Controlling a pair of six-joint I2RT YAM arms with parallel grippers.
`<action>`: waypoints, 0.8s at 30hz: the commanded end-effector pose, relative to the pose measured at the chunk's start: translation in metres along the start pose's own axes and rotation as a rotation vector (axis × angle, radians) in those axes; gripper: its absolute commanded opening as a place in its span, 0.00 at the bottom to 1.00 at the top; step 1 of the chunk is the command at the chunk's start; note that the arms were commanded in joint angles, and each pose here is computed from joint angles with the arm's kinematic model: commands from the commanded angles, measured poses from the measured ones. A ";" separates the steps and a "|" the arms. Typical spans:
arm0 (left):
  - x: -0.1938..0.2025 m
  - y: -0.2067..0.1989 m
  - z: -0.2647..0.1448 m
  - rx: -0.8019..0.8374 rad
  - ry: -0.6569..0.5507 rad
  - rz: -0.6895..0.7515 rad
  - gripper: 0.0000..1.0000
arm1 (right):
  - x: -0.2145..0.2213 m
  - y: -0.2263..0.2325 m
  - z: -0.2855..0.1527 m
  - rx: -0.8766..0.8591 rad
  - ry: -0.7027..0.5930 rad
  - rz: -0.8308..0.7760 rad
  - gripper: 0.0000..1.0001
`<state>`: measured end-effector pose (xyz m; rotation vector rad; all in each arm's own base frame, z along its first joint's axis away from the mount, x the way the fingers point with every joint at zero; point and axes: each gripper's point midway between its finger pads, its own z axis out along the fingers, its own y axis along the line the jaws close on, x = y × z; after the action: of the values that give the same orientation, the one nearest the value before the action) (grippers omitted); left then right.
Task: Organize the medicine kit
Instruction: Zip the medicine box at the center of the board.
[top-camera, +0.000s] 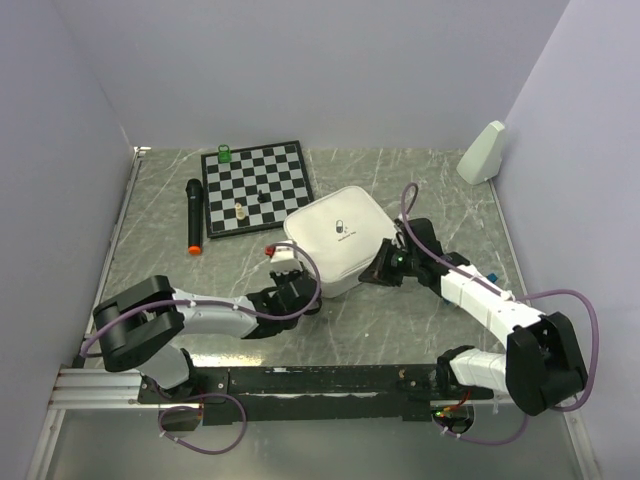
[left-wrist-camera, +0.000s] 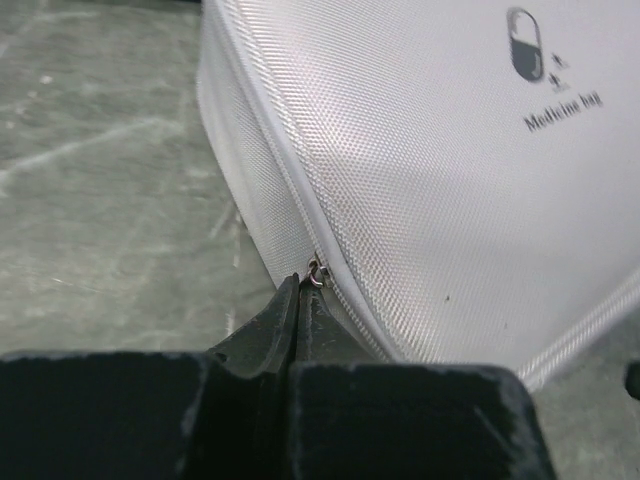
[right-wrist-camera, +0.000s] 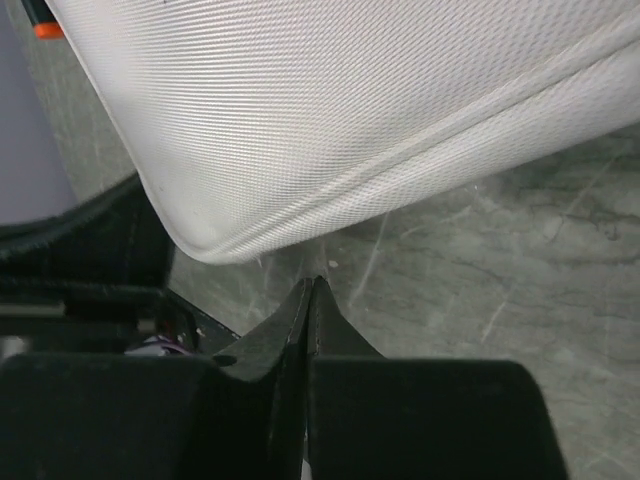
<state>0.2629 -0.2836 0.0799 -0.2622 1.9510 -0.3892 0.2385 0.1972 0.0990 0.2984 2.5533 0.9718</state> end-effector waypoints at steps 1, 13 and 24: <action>-0.027 0.034 0.009 -0.112 -0.073 0.000 0.01 | 0.002 -0.010 -0.013 0.009 -0.019 -0.022 0.00; 0.005 -0.044 -0.014 0.182 -0.017 0.112 0.01 | 0.009 0.009 -0.030 -0.117 -0.031 -0.083 0.43; 0.039 -0.121 -0.029 0.386 0.034 0.163 0.01 | 0.020 -0.004 -0.033 -0.053 0.002 -0.021 0.63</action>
<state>0.2323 -0.3616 0.0810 0.0793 1.9188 -0.4994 0.2084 0.1863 0.1128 0.2192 2.5063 1.0604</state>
